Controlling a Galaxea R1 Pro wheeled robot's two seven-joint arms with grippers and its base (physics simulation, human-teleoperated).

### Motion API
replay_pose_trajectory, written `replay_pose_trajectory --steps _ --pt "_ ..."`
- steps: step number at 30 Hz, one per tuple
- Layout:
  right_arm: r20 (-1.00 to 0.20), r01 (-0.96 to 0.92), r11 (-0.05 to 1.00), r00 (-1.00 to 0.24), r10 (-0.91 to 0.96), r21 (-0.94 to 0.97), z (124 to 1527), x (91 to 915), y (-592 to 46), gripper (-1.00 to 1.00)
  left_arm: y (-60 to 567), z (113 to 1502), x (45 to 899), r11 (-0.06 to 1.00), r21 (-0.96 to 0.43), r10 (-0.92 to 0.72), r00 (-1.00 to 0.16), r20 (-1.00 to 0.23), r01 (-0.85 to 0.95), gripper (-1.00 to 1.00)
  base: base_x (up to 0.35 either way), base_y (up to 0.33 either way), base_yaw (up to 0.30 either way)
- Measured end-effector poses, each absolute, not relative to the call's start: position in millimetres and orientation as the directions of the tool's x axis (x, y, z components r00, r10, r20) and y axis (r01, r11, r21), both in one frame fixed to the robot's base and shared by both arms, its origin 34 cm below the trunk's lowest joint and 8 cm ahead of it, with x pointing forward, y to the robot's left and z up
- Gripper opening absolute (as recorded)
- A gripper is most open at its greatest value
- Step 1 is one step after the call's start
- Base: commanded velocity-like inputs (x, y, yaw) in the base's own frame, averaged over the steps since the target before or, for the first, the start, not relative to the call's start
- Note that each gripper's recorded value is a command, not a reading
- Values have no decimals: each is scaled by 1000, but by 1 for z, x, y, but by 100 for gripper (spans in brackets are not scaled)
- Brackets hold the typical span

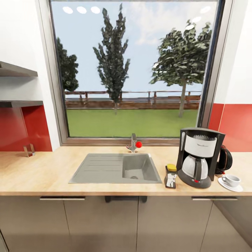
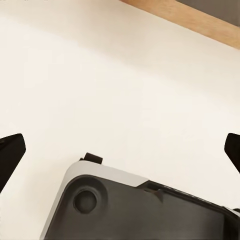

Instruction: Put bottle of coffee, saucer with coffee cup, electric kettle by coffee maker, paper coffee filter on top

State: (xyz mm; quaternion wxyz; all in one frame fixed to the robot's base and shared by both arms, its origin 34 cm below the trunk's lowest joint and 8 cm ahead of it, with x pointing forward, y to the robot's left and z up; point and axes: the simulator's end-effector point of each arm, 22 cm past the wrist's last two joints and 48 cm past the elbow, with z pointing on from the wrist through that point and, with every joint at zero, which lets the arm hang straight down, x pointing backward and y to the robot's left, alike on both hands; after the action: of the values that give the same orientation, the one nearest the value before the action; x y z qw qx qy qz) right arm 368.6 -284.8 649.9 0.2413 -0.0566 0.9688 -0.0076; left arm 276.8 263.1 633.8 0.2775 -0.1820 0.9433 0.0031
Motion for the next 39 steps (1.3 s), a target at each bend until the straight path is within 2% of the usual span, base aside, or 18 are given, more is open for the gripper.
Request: replay_pose_trajectory --steps 19,39 --pt "-469 -106 993 -876 -114 -43 662 364 -286 100 259 646 271 937 -98 -335 -782 -525 -336 100 0 6 0" --pt "-471 -93 995 -876 -98 -33 662 365 -281 100 262 646 271 931 -99 -350 -777 -523 -352 100 0 325 0"
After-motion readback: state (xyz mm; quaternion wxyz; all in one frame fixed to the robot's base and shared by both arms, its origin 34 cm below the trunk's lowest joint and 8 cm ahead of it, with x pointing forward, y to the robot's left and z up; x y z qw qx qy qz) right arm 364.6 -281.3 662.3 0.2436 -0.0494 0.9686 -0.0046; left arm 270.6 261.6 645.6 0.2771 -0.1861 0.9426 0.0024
